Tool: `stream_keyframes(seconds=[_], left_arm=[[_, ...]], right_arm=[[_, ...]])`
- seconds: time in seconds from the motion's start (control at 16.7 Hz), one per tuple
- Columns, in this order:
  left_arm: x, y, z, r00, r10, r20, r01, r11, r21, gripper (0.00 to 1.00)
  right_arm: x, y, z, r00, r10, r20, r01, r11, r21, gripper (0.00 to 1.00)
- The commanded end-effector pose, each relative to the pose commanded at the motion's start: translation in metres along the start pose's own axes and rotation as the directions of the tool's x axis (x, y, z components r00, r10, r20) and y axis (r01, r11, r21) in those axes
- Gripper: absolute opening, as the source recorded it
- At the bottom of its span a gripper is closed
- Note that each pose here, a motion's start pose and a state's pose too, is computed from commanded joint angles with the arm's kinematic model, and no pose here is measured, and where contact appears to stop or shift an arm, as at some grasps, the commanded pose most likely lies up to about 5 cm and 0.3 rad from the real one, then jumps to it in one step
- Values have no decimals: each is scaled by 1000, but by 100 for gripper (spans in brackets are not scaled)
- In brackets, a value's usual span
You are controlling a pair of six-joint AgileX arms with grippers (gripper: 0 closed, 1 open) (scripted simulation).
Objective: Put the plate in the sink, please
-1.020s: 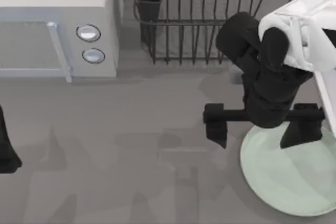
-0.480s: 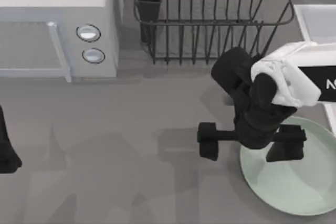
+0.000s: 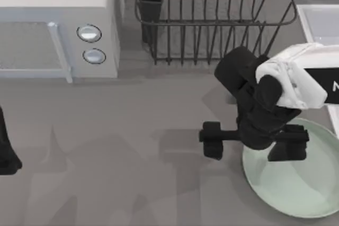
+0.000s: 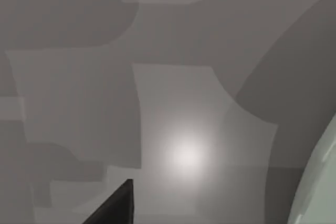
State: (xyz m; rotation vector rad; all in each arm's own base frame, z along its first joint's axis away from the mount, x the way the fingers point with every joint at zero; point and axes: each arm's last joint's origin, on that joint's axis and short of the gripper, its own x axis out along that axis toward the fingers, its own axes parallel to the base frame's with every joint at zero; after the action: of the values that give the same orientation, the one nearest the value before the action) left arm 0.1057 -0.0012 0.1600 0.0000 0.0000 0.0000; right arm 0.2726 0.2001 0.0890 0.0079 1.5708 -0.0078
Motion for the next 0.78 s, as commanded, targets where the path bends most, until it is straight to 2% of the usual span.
stream_keyframes(seconds=[0.6,0.78], left_arm=[[0,0,0,1000,0,0,0,1000,0,100],[0,0,0,1000,0,0,0,1000,0,100]], right_arm=[[0,0,0,1000,0,0,0,1000,0,2],[0,0,0,1000,0,0,0,1000,0,0]])
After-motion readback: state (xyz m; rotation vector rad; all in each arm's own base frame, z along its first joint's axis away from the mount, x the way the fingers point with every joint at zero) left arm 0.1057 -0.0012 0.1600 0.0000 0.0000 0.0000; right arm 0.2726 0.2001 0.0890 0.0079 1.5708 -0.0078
